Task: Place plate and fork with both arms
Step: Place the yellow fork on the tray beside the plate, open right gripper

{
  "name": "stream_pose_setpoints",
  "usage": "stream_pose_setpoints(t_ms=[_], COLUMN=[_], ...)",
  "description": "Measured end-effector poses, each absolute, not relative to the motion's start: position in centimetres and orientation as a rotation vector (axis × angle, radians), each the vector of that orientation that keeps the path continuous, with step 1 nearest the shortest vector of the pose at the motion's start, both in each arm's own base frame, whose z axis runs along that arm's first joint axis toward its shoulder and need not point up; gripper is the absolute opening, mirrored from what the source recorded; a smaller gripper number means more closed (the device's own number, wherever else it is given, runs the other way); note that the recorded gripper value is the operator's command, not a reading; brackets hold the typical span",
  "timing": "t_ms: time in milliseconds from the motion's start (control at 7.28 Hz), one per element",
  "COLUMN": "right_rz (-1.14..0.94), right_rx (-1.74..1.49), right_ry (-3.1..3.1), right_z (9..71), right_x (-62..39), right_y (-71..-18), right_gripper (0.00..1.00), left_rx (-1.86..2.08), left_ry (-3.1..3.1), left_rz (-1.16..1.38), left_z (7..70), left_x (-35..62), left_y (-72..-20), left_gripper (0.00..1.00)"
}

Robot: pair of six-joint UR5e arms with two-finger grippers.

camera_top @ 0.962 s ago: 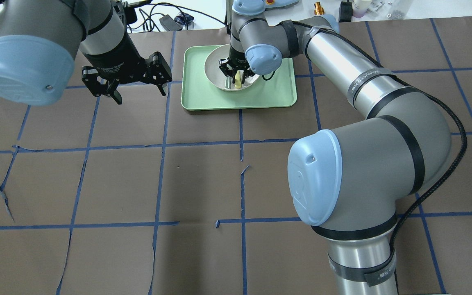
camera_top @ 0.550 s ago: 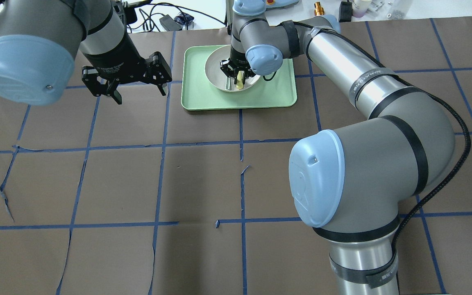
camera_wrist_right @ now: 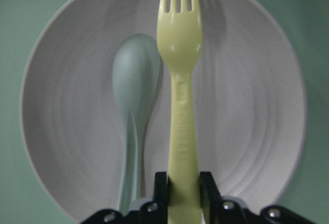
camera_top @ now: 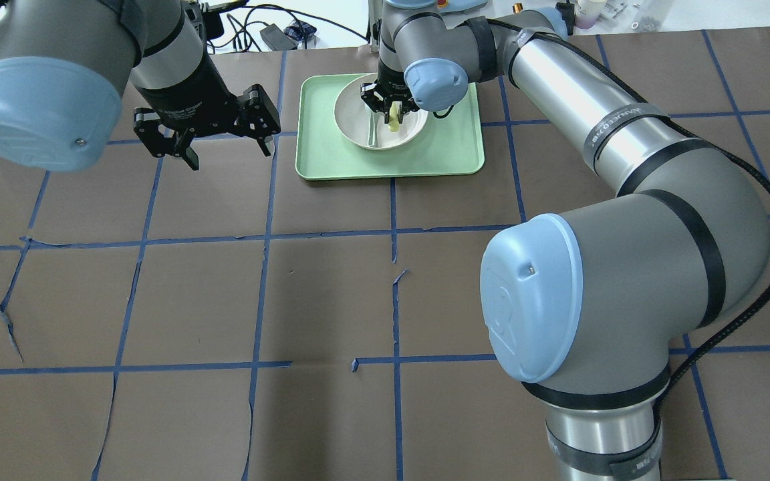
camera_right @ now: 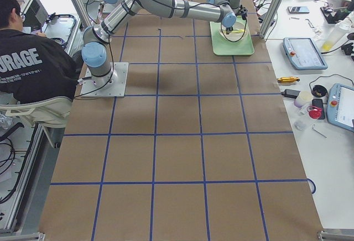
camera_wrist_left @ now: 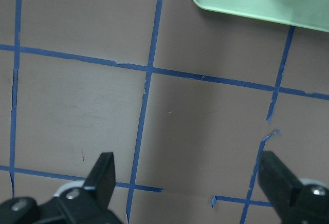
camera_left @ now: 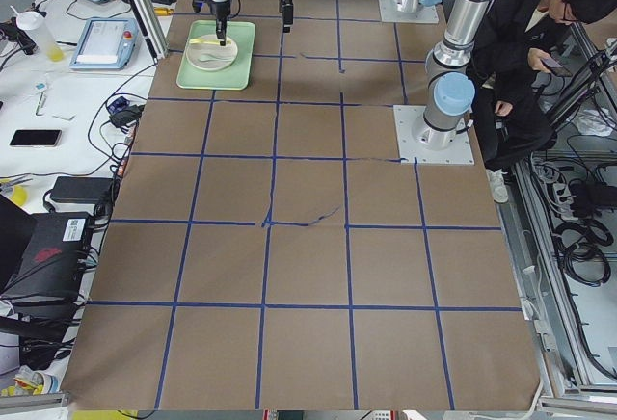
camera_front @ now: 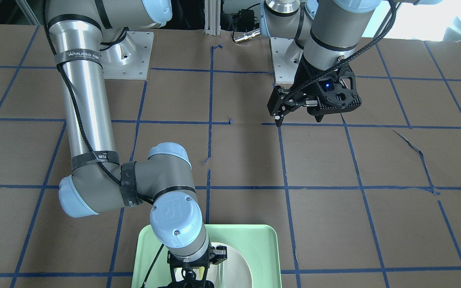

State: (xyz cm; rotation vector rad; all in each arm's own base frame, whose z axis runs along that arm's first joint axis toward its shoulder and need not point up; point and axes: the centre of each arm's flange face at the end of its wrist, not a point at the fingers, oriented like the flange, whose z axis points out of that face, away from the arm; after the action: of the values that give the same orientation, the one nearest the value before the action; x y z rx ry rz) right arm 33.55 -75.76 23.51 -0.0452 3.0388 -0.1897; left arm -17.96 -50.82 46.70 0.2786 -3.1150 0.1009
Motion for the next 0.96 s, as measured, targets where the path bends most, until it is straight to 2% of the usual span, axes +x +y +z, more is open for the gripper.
stream_pose_setpoints(t_ms=[550,687,824,962], right_rz=[-0.121,-0.094,-0.077,-0.07], right_rx=[-0.077,-0.074,-0.069,-0.067], right_ry=[3.093,3.096,3.094,3.092], right_z=[21.3,20.3,19.6,19.1], right_x=[24.6,23.9,23.6,23.6], right_y=[-77.0,-76.8,-76.5,-76.3], right_gripper=[0.29,0.46,0.95,1.0], left_rx=[0.279,0.28,0.28,0.28], left_ry=[-3.117,-3.117,-3.118,-3.118], left_rz=[0.078,0.074,0.072,0.072], left_z=[45.8,45.6,45.5,45.5], left_x=[-18.0,-18.0,-18.0,-18.0], left_y=[-50.8,-50.8,-50.7,-50.7], left_gripper=[1.0,1.0,1.0,1.0])
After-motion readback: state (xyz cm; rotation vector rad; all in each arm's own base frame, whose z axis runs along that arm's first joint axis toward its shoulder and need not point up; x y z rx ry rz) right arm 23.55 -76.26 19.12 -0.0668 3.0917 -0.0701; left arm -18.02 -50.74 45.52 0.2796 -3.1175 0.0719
